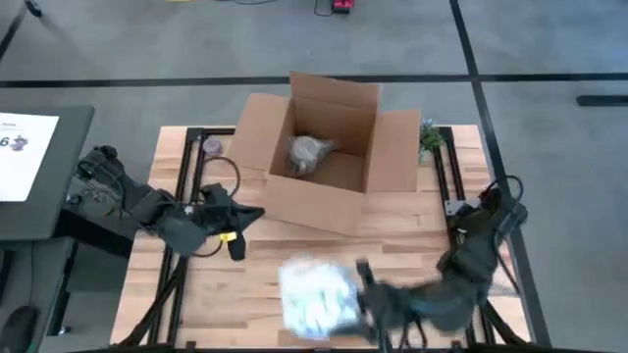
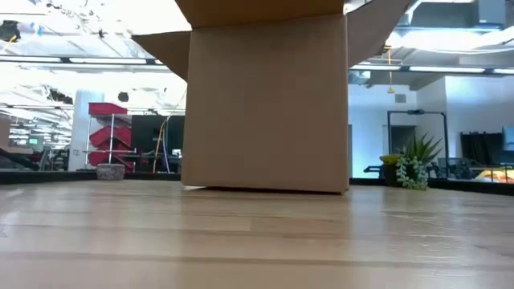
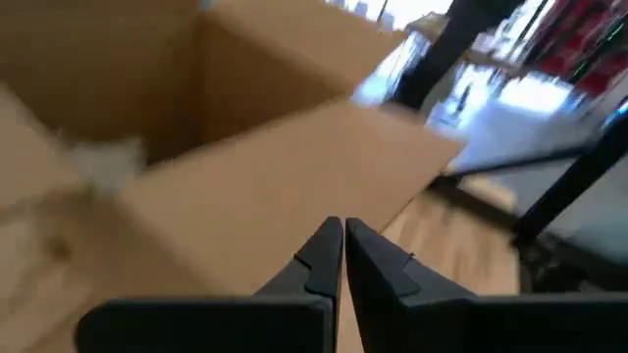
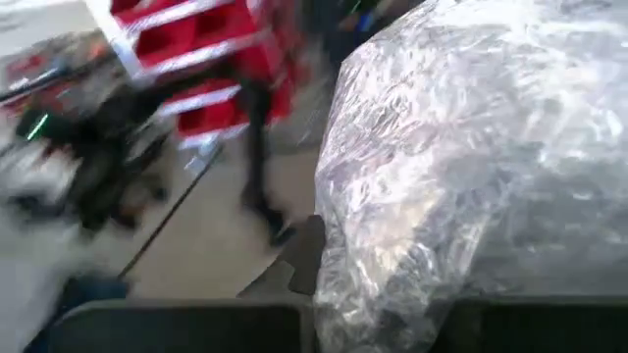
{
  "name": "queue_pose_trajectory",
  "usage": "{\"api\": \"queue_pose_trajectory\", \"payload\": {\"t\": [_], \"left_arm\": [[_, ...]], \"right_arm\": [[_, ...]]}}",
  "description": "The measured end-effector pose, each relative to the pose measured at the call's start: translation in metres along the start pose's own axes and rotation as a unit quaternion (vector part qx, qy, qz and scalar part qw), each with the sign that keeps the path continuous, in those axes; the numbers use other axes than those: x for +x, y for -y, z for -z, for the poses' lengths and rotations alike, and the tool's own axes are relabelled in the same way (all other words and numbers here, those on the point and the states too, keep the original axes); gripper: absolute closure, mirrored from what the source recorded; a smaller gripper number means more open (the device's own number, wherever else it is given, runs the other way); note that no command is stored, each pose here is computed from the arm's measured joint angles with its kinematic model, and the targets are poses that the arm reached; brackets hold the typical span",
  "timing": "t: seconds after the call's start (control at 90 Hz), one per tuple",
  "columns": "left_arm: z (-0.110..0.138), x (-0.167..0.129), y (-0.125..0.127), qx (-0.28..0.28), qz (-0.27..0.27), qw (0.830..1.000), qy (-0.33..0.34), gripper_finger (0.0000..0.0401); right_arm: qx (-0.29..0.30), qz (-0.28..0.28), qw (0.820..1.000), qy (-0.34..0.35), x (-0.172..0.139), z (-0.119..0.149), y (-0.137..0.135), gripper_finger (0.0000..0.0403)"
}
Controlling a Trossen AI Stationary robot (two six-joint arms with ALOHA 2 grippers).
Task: Wrap mug
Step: Put the wrapped white blue mug into the cardboard box
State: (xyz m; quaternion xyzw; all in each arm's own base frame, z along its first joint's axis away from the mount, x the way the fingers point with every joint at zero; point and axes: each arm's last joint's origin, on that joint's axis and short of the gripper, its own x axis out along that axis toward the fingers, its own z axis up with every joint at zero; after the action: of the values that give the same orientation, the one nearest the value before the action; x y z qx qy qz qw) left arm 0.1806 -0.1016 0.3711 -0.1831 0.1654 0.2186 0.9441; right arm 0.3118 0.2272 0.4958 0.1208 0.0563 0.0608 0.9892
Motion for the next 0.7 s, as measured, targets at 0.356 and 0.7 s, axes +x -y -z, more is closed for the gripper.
{"api": "queue_pose_trajectory", "payload": {"t": [0.356,0.7], "left_arm": [[0.007,-0.003,0.003,0.039,0.036,0.998,-0.046,0.0401],[-0.002,-0.016,0.023,0.091,0.156,0.983,-0.019,0.0401]], "right_arm": [[-0.026,0.301,0.948,-0.102,0.002,-0.041,0.168,0.0379],[0.049,0.372,0.877,-0.3,0.025,-0.005,0.29,0.0379]]}}
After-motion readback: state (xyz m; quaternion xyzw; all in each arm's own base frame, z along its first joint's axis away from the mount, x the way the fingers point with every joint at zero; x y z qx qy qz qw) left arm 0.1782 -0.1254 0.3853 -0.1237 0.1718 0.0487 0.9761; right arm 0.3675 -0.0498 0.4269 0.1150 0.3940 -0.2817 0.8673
